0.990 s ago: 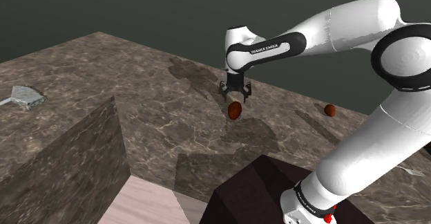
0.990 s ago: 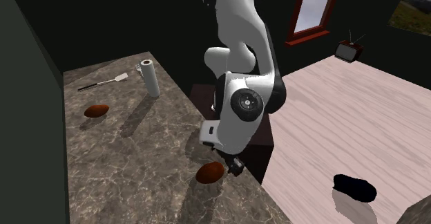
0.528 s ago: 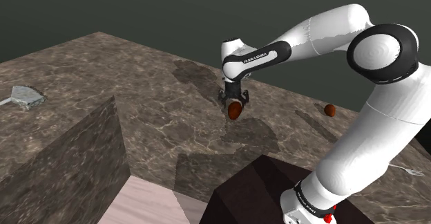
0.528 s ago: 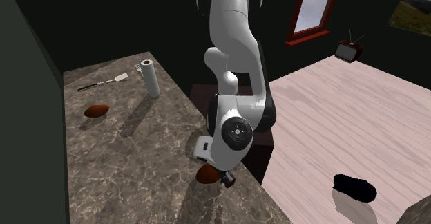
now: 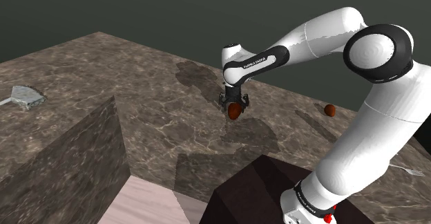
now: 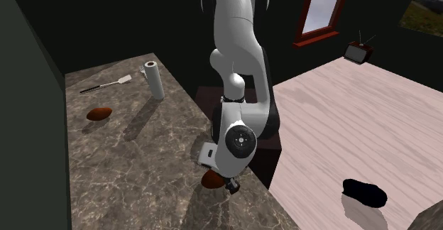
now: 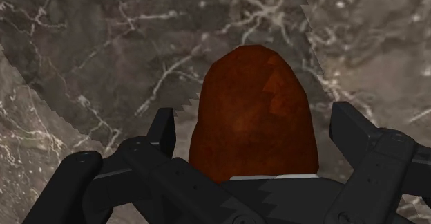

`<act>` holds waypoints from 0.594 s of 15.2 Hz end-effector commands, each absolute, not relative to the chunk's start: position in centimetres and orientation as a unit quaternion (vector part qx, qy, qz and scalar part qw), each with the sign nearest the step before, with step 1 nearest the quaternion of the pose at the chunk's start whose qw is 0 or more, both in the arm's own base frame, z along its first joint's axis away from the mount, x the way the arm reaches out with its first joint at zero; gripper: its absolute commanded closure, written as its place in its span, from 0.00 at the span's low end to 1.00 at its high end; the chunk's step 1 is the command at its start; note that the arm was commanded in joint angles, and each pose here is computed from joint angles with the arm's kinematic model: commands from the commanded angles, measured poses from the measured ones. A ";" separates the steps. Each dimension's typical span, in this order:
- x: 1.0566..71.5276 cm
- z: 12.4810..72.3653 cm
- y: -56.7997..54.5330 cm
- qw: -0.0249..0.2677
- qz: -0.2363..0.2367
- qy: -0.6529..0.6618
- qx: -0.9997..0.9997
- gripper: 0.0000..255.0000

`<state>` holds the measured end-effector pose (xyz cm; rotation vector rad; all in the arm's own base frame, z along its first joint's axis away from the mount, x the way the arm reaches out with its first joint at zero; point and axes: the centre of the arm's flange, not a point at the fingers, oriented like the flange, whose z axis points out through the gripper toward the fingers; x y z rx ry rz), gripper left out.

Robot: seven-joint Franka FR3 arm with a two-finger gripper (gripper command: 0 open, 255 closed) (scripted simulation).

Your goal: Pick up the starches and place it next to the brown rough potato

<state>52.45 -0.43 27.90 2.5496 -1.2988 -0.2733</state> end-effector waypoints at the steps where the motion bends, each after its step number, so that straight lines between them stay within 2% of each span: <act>1: 52.5 27.9 -0.4 0.133 -0.094 -0.448 0.879 0.00; 3: 52.5 27.9 -0.4 0.133 -0.094 -0.448 0.879 0.00; 4: 52.5 27.9 -0.4 0.133 -0.094 -0.448 0.879 1.00; 9: 52.5 27.9 -0.4 0.133 -0.094 -0.448 0.879 1.00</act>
